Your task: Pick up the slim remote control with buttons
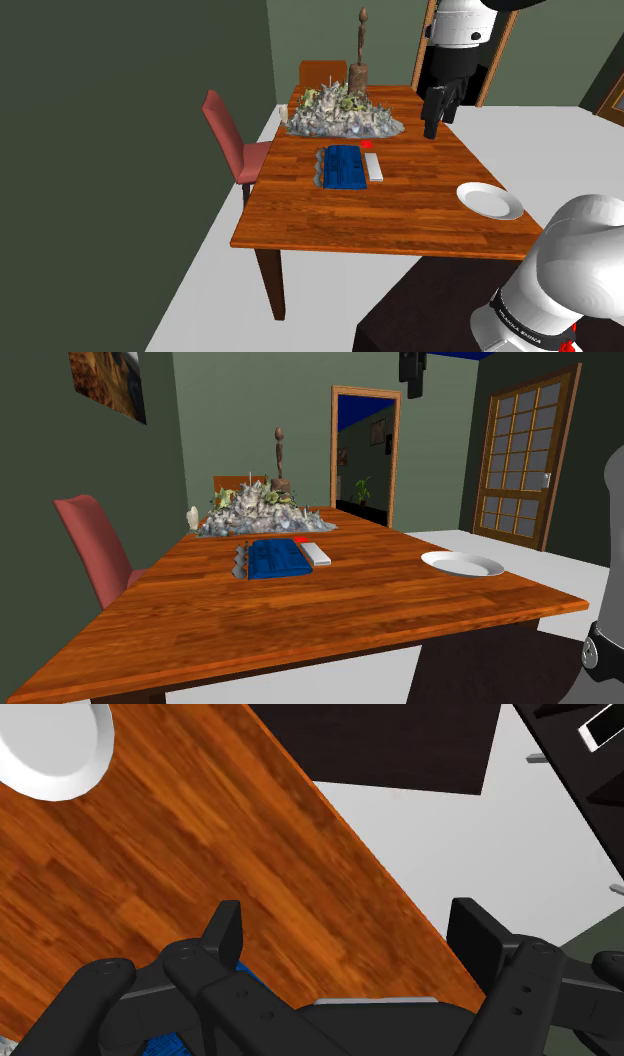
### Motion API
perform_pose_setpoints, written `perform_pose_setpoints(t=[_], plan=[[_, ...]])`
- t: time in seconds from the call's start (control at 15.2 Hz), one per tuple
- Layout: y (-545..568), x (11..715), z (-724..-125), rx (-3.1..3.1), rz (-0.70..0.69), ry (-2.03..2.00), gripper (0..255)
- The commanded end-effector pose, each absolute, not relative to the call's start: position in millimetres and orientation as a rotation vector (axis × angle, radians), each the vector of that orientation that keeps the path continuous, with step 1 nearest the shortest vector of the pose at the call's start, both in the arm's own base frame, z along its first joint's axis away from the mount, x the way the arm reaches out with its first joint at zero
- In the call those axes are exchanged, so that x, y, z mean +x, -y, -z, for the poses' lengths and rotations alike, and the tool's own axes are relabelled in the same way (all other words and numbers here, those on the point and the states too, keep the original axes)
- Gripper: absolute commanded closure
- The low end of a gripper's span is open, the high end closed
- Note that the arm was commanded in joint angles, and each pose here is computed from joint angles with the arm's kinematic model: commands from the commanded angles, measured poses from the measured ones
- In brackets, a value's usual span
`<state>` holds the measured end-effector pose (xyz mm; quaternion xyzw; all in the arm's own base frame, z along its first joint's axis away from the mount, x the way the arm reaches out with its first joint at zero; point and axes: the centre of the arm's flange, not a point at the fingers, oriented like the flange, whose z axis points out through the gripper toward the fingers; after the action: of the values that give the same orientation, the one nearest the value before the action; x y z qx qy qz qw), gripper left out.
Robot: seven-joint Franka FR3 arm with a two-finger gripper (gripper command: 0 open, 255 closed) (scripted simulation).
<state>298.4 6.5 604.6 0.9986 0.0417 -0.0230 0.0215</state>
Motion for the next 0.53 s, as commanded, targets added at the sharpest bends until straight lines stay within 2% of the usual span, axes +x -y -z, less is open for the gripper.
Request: perform_pose_setpoints(t=[0.0,0.46], plan=[[-7,298,-605,3.095,0.071,-0.129,0],[20,368,-550,3.101,0.058,0.089,0]])
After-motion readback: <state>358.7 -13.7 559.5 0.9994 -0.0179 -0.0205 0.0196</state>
